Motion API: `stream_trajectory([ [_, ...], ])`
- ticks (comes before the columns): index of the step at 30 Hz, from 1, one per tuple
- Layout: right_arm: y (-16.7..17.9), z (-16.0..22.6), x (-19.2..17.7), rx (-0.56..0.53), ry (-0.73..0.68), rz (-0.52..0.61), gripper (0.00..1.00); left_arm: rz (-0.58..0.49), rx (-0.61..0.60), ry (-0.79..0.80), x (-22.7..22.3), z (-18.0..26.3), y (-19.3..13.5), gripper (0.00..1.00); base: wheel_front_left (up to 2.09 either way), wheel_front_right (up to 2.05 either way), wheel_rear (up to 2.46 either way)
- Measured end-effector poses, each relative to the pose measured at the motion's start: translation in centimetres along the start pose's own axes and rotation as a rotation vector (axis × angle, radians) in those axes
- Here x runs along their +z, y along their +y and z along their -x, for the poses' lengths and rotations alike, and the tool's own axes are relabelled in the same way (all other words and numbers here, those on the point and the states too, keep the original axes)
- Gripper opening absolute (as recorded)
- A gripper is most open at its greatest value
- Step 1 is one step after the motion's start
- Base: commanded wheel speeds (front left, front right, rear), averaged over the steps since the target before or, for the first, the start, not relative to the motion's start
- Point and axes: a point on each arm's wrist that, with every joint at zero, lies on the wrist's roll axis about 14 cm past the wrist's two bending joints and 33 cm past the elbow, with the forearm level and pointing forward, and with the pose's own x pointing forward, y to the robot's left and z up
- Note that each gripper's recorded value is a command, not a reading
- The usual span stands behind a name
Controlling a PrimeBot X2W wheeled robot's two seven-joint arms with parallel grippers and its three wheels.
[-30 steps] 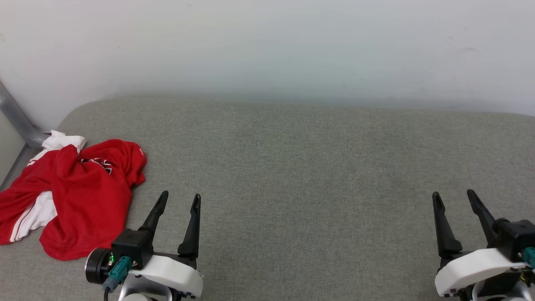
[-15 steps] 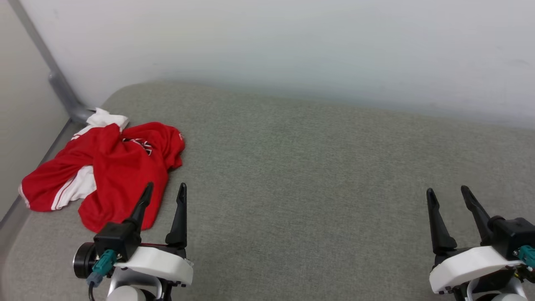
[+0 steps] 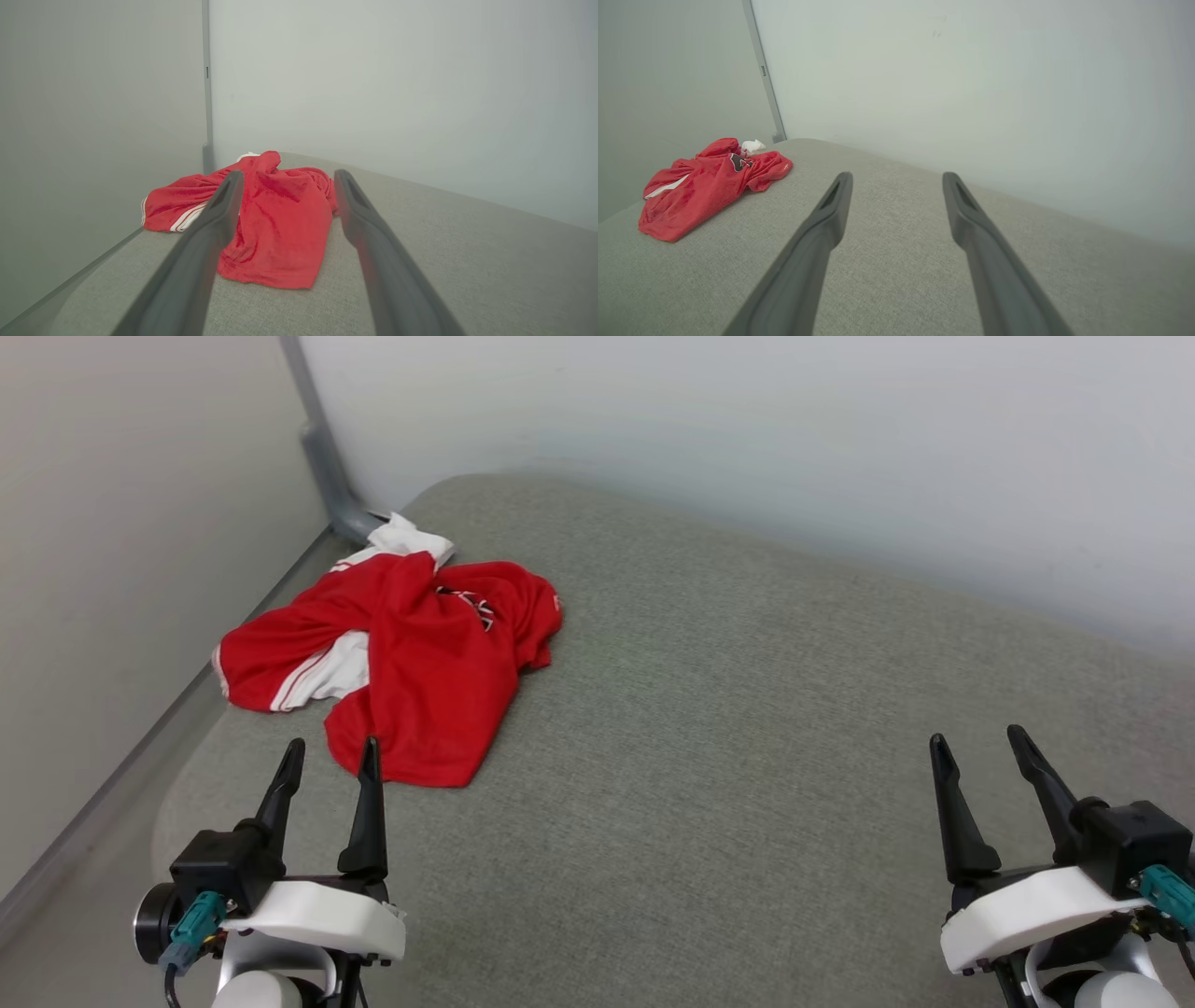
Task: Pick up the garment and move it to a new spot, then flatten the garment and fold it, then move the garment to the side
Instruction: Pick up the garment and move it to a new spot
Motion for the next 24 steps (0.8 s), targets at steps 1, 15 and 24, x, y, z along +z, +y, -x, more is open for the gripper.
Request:
stream_trajectory([
  [1, 0.5, -0.3, 0.0, 0.017, 0.000, -0.005, 1.00, -0.003, 0.017, 0.000, 0.1, 0.3, 0.6, 1.00, 0.00, 0.00, 0.00],
  [15, 5.2, -3.3, -0.4, 0.159, -0.004, -0.018, 1.00, -0.042, 0.161, 0.010, 0.5, 2.4, 5.2, 1.00, 0.00, 0.00, 0.00],
  [24, 4.5, -3.6, -0.6, 0.145, 0.004, -0.015, 1.00, -0.047, 0.137, 0.011, 0.5, 0.6, 4.8, 1.00, 0.00, 0.00, 0.00],
])
